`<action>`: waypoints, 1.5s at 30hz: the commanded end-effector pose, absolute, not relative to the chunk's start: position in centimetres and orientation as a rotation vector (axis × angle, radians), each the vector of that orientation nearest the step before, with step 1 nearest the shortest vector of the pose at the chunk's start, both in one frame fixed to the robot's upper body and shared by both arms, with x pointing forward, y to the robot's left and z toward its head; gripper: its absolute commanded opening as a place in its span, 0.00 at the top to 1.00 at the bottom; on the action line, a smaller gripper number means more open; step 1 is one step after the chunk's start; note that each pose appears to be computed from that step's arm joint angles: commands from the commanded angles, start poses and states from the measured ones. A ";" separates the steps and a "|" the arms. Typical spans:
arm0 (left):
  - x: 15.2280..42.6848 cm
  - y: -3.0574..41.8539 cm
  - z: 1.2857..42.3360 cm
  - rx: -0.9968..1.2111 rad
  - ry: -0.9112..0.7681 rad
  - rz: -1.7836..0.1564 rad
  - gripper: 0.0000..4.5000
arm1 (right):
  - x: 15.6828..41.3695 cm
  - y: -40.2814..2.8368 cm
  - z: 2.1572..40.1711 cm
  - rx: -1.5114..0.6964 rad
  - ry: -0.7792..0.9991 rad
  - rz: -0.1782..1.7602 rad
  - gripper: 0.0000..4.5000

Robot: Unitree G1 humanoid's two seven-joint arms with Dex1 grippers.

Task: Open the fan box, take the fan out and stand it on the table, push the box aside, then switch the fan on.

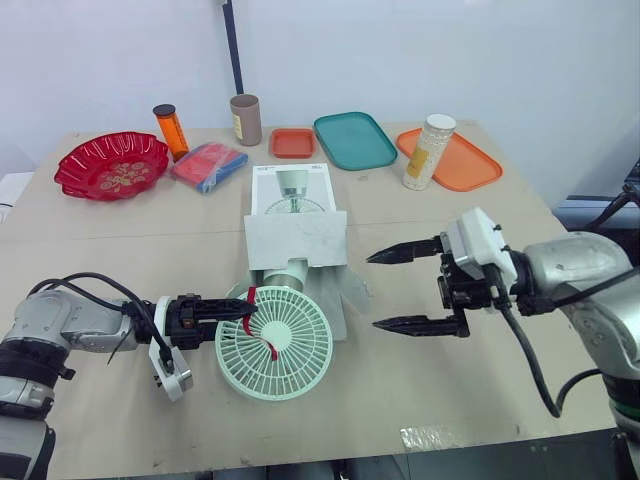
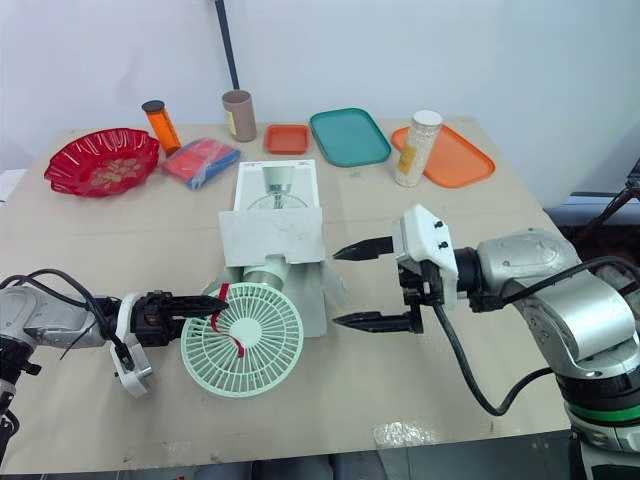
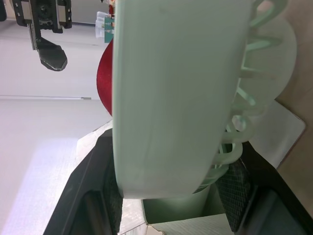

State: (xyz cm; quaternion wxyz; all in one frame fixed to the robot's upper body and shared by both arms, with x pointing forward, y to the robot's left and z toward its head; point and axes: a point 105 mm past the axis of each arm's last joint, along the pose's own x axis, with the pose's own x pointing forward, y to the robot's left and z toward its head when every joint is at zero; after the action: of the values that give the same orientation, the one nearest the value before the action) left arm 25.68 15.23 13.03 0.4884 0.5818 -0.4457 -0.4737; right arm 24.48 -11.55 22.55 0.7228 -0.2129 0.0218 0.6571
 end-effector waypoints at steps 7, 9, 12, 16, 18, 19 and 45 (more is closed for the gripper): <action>25.4 15.1 14.9 1.377 -1.145 -1.107 0.55 | 24.1 -11.5 23.9 -0.478 0.004 1.454 0.00; 25.3 15.1 14.9 1.371 -1.145 -1.109 0.55 | 24.1 -11.5 23.8 -0.481 0.003 1.456 0.00; 25.3 15.2 15.7 1.348 -1.158 -1.083 0.55 | 24.2 -11.4 23.8 -0.484 -0.003 1.455 0.00; 25.5 14.9 17.4 1.314 -1.180 -1.041 0.55 | 24.2 -11.4 23.8 -0.483 -0.010 1.450 0.00; 25.9 14.7 19.1 1.292 -1.192 -0.981 0.55 | 24.3 -11.4 23.8 -0.478 -0.013 1.446 0.00; 26.1 14.6 19.9 1.279 -1.191 -0.953 0.55 | 24.3 -11.3 23.8 -0.477 -0.015 1.444 0.00; 21.6 15.6 20.7 1.202 -1.007 -1.022 0.55 | 25.0 -11.4 23.5 -0.465 -0.027 1.398 0.00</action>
State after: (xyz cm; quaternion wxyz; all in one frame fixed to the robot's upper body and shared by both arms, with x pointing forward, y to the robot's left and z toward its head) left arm 22.29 15.66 18.74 0.5985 0.5203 -0.4023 -0.4575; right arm 25.41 -11.47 22.78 0.7460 -0.1978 0.0061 0.6359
